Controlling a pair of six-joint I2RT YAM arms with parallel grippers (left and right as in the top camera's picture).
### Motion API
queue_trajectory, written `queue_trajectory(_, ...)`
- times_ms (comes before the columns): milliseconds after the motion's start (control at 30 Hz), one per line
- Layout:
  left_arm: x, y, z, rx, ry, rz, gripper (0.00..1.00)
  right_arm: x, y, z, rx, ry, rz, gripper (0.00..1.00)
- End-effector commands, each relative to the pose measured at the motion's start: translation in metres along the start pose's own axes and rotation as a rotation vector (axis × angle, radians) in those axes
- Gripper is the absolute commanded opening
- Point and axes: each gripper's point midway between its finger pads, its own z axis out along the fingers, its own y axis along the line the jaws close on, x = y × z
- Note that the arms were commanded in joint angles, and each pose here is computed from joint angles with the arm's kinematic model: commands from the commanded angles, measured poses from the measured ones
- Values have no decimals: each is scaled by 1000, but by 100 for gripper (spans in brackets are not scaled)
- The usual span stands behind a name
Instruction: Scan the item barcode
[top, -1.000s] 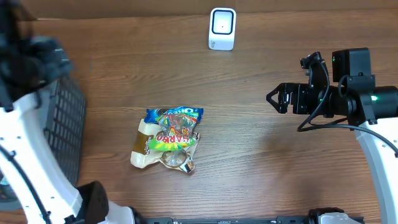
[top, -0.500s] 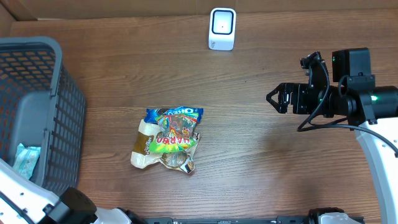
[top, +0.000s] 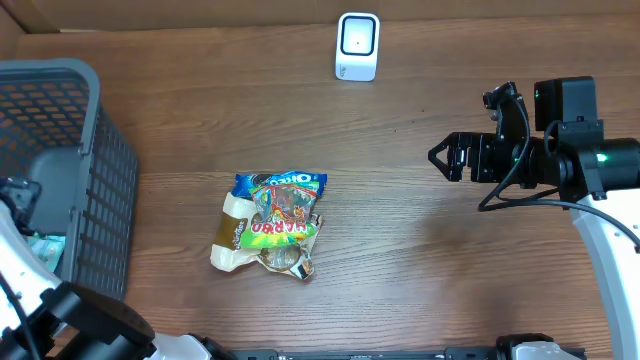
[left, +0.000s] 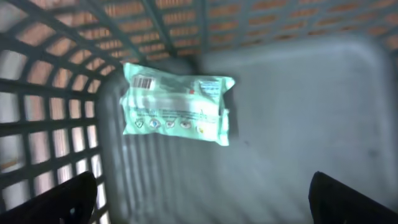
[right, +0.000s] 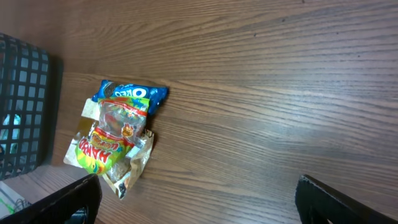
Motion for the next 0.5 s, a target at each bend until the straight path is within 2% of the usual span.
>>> queue_trajectory(0, 12, 8, 24, -49, -5, -12, 100, -1, 4, -1, -9, -4, -6, 100)
queue_trajectory(167, 17, 2, 50, -21, -46, 7, 100, 2, 4, -1, -8, 6, -1, 100)
queue_trajectory(333, 3, -11, 62, 21, -125, 99, 99, 4, 3, -1, -6, 17, 5, 100)
queue_trajectory(467, 0, -17, 73, 21, -134, 184, 100, 5, 3, -1, -7, 17, 6, 100)
